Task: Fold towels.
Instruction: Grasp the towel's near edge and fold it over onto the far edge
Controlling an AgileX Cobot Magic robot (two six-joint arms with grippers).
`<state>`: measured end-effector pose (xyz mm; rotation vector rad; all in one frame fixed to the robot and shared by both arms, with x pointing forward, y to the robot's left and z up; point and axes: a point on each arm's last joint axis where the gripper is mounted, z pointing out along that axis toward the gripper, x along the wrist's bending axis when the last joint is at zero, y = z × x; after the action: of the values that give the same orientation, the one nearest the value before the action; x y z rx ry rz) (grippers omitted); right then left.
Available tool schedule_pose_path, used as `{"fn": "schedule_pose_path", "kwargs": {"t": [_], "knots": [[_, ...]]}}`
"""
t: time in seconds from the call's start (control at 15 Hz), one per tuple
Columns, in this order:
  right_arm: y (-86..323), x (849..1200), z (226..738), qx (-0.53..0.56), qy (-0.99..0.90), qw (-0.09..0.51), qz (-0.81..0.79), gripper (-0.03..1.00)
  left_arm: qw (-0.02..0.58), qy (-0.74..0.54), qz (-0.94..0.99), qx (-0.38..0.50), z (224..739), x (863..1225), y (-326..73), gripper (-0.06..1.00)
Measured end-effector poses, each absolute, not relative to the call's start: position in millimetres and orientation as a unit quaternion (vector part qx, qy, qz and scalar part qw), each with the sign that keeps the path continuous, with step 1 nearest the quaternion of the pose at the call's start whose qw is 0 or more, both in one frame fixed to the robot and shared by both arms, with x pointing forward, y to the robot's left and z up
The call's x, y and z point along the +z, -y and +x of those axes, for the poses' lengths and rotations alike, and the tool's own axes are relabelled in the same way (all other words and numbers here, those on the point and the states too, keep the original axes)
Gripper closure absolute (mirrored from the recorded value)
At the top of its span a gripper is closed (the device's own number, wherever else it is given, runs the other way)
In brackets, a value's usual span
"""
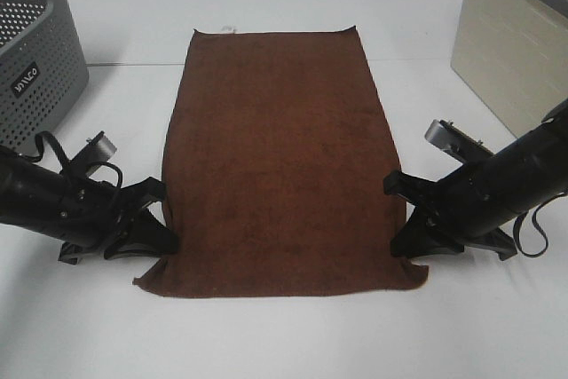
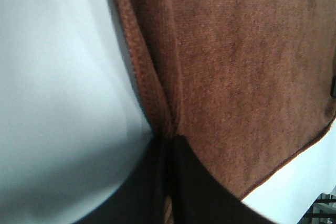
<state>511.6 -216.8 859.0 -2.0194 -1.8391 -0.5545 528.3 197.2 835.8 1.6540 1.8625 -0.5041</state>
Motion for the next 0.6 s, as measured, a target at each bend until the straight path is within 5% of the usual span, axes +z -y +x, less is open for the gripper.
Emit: {"fn": "schedule_pose_path", "kwargs": {"t": [0.6], "knots": [[222, 887, 464, -0.181, 0.647, 0.191, -0.715, 0.97, 0.244, -0.683, 0.667, -0.170, 494, 883, -207, 0.93]]}}
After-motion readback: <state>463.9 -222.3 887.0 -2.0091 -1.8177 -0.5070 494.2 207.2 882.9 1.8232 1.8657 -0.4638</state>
